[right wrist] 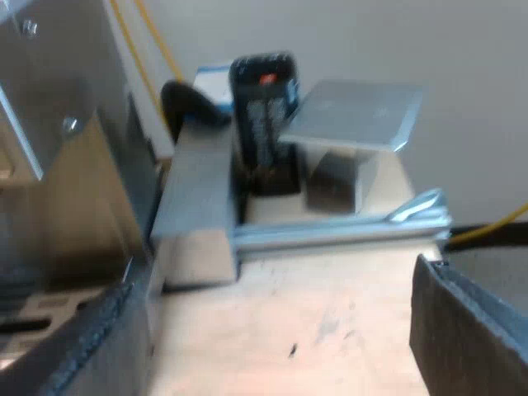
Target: Place mug into machine
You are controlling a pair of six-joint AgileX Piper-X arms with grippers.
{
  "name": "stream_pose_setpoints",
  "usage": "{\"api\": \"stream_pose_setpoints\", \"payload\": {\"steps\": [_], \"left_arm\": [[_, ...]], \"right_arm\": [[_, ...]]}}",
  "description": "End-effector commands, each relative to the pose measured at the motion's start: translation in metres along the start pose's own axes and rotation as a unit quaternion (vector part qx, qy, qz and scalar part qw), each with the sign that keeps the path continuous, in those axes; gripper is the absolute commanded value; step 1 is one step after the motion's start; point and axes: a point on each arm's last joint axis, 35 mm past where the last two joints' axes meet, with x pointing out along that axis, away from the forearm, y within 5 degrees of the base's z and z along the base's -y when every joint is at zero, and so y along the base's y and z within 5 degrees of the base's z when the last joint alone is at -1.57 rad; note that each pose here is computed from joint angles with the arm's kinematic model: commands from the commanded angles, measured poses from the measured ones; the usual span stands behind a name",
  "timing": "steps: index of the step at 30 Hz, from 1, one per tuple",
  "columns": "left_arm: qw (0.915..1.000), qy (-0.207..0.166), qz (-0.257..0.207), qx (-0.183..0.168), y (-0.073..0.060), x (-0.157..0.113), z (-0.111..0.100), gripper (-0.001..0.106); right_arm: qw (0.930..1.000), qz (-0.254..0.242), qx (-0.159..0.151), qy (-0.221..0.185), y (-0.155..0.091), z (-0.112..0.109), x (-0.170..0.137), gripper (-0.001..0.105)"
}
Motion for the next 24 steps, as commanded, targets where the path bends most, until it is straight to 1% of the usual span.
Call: {"api": "stream_pose_setpoints", "payload": {"steps": [1,3,4,5,7,9,24], "left_arm": [[0.9996,0.013,-0.002,-0.024,0.0,0.009,-0.005,0.084],[0.9994,0.02,-0.006,-0.028,0.0,0.012,-0.007,0.084],[0.9985,0.039,-0.023,-0.03,-0.001,0.019,-0.015,0.084],[0.9983,0.044,-0.025,-0.03,-0.001,0.021,-0.018,0.084],[0.9984,0.042,-0.027,-0.027,-0.001,0.022,-0.018,0.084],[0.9984,0.042,-0.027,-0.027,-0.001,0.022,-0.018,0.084],[0.9984,0.041,-0.027,-0.027,-0.001,0.024,-0.019,0.084]], "right_arm": [[0.9998,0.013,-0.002,0.014,0.001,-0.006,0.008,0.067],[0.9992,0.023,0.001,0.031,0.003,-0.015,0.014,0.067],[0.9992,0.024,0.001,0.033,0.004,-0.016,0.014,0.067],[0.9987,0.027,0.002,0.044,0.004,-0.02,0.016,0.067],[0.9966,0.035,0.006,0.075,0.007,-0.031,0.02,0.067],[0.9953,0.038,0.008,0.089,0.008,-0.036,0.022,0.067],[0.9953,0.036,0.007,0.09,0.008,-0.038,0.024,0.067]]}}
